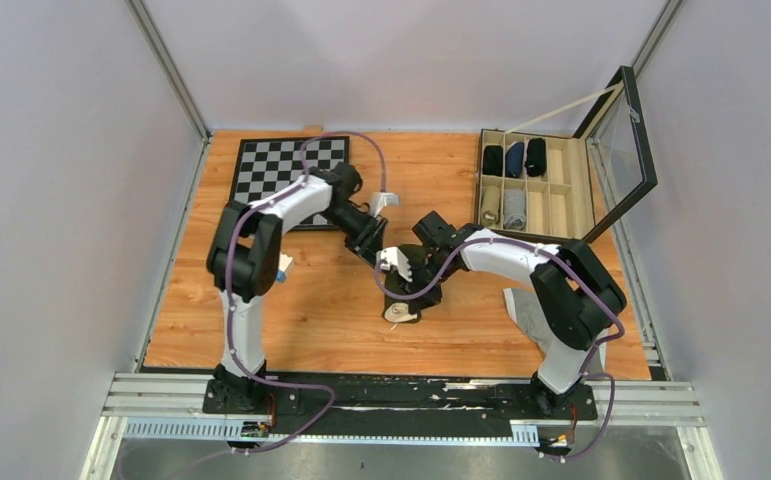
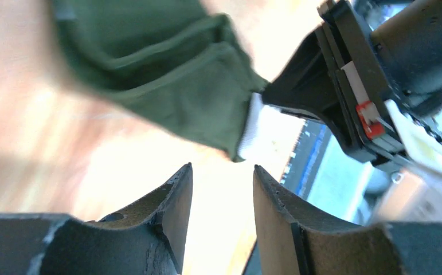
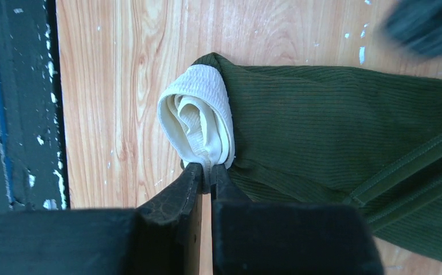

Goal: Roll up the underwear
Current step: Roll the underwear to the center of the board.

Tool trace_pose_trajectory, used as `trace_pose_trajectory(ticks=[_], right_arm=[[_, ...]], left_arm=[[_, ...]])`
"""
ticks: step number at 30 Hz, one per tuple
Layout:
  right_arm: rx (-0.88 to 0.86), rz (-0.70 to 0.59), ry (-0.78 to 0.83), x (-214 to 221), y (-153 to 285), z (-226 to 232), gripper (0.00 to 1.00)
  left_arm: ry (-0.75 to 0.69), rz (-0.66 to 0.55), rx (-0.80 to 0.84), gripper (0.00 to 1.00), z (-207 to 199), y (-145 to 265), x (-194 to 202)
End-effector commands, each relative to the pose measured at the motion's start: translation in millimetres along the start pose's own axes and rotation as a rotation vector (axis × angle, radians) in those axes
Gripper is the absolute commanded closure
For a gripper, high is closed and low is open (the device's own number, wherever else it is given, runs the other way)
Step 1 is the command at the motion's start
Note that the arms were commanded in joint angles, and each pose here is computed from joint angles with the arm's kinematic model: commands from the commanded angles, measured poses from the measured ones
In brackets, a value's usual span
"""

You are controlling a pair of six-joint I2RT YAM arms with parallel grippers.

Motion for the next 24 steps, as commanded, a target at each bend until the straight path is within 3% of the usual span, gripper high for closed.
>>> trace_pose_trajectory(ticks=[1,4,9,16,19,24], right_arm=[[-0.104,-0.050,-0.137,-1.9,-3.6,-5.8,1.00],[-0.152,-0.057,-0.245,4.3,-4.5,-19.8,1.00],[-0.256,-0.020,-0.491,26.8,-10.3,-49.0,1.00],[-0.332,0.001,-0.671,51.1,-22.9,-68.3,1.00],[-0.353,0.000,-0.697,53.9,-28.3,-70.6,1.00],[-0.364,-0.012,-0.713,56.8,-34.9,-72.3,1.00]], left_arm=[[-0.064,-0.287,-0.294,0.50,-3.6,53.9,-15.4],[-0.201,-0.360,-0.434,0.50,-16.5,73.2,9.7],[-0.635,-0.356,-0.581,0.48,-42.1,92.1,64.6],[-1.247,-0.111,-0.684,0.42,-75.8,43.9,99.0],[-1.390,-0.023,-0.681,0.41,-78.6,10.2,92.4],[-1.500,-0.031,-0.657,0.41,-73.8,-25.3,68.6]])
Point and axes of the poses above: each gripper's point midway between its finger pads, its own y axis back along the fingers, its own z axis along the line the jaws close on, x = y × z, the point moved 8 cm from there along y, back along the fingers, and after that the axes turned 9 degrees about y, right-handed, at the moved point
